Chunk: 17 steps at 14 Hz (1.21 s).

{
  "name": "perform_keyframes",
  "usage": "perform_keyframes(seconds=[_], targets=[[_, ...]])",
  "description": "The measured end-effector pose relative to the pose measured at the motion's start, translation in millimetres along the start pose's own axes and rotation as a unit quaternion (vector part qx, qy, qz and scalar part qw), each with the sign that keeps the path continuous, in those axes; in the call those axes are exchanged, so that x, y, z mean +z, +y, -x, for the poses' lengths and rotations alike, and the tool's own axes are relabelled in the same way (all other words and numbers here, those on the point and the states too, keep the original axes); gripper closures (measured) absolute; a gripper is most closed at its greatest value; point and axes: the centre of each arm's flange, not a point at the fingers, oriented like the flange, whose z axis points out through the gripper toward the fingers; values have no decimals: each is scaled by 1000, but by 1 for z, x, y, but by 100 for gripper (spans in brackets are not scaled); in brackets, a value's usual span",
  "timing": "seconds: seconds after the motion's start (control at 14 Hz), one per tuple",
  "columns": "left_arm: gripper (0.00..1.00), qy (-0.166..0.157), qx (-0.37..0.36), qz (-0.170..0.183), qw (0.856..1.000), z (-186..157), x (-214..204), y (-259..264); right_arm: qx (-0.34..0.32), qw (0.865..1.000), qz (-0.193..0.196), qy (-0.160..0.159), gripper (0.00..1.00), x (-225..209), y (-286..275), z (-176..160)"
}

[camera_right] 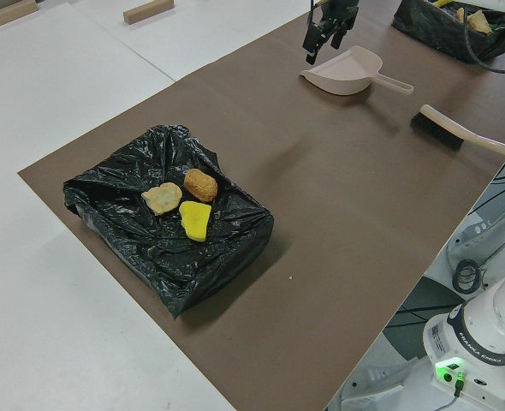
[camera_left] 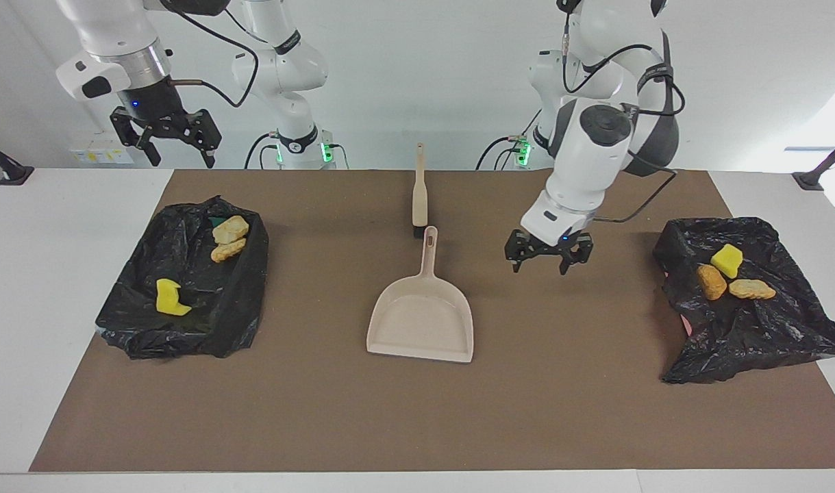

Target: Sweep and dump trash in bin

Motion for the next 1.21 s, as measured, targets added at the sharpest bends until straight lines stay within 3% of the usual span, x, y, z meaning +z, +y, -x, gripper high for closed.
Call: perform_keyframes(seconds=[0.71, 1.21], targets=[[0, -12, 20, -11, 1000, -1, -53, -162, 0, 1000, 0, 0, 0, 0, 0, 0], [0, -8, 13, -13, 1000, 27, -108, -174, 0, 1000, 0, 0, 0, 0, 0, 0]])
